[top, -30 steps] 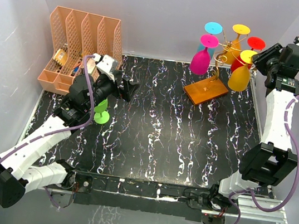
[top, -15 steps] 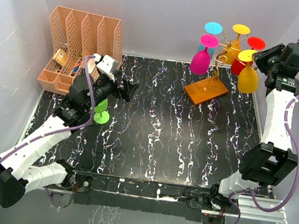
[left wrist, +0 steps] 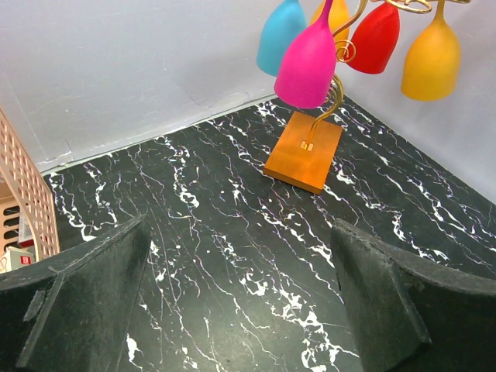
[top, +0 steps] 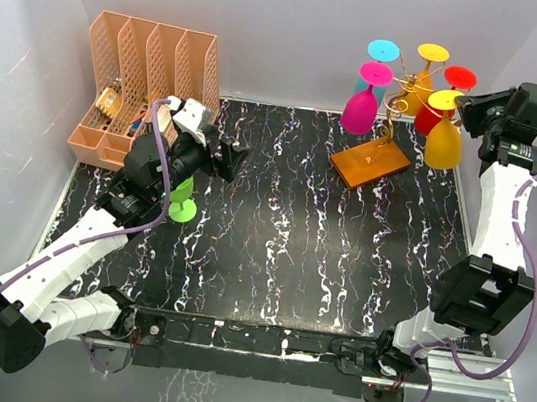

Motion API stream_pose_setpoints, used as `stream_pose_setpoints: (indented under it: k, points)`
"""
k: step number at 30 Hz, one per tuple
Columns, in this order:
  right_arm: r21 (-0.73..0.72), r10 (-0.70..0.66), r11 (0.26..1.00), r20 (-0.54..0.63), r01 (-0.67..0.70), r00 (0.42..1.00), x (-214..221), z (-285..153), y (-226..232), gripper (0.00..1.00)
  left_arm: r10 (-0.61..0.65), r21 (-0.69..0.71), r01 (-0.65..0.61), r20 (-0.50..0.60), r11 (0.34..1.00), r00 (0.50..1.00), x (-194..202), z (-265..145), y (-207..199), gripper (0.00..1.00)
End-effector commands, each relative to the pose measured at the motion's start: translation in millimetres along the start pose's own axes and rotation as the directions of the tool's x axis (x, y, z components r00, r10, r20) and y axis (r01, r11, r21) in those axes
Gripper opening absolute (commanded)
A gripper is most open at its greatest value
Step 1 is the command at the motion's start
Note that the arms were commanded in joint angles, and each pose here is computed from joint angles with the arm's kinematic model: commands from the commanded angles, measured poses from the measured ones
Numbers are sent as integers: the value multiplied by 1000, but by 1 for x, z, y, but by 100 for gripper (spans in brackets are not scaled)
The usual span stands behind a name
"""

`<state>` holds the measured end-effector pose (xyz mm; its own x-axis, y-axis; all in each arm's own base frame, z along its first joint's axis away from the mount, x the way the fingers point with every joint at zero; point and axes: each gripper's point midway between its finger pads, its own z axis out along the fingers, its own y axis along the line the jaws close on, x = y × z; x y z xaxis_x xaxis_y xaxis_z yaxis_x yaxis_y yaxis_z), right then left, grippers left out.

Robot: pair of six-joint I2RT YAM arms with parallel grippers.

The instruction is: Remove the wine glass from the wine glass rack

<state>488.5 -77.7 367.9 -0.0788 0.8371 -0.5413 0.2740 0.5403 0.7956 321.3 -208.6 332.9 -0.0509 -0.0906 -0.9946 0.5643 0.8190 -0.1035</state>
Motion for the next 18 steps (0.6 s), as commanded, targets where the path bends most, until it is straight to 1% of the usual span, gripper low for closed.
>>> stream_pose_setpoints:
  k: [1, 4, 7, 10, 14, 18]
  points:
    - [-85, 91, 993, 40, -87, 995, -18, -19, 18, 7, 14, 5, -14, 43, 1000, 999, -19, 0, -2, 97]
    - [-107, 123, 987, 20, -121, 992, -17, -25, 18, 7, 12, 5, -13, 42, 1000, 999, -18, 0, -2, 97]
    - [-136, 131, 982, 7, -129, 991, -17, -31, 20, 7, 10, 5, -10, 37, 1000, 999, -16, 1, -2, 97]
    - [-134, 135, 982, -1, -133, 991, -13, -34, 15, 7, 9, 7, -9, 39, 1000, 999, -17, 1, -2, 97]
    - [-158, 128, 978, -44, -134, 991, -3, -39, 16, 7, 7, 9, -8, 38, 1000, 999, -17, 1, -3, 97]
    - [-225, 91, 968, -80, -107, 993, 4, -47, 27, 7, 1, 14, -2, 31, 1000, 1000, -15, 3, -4, 97]
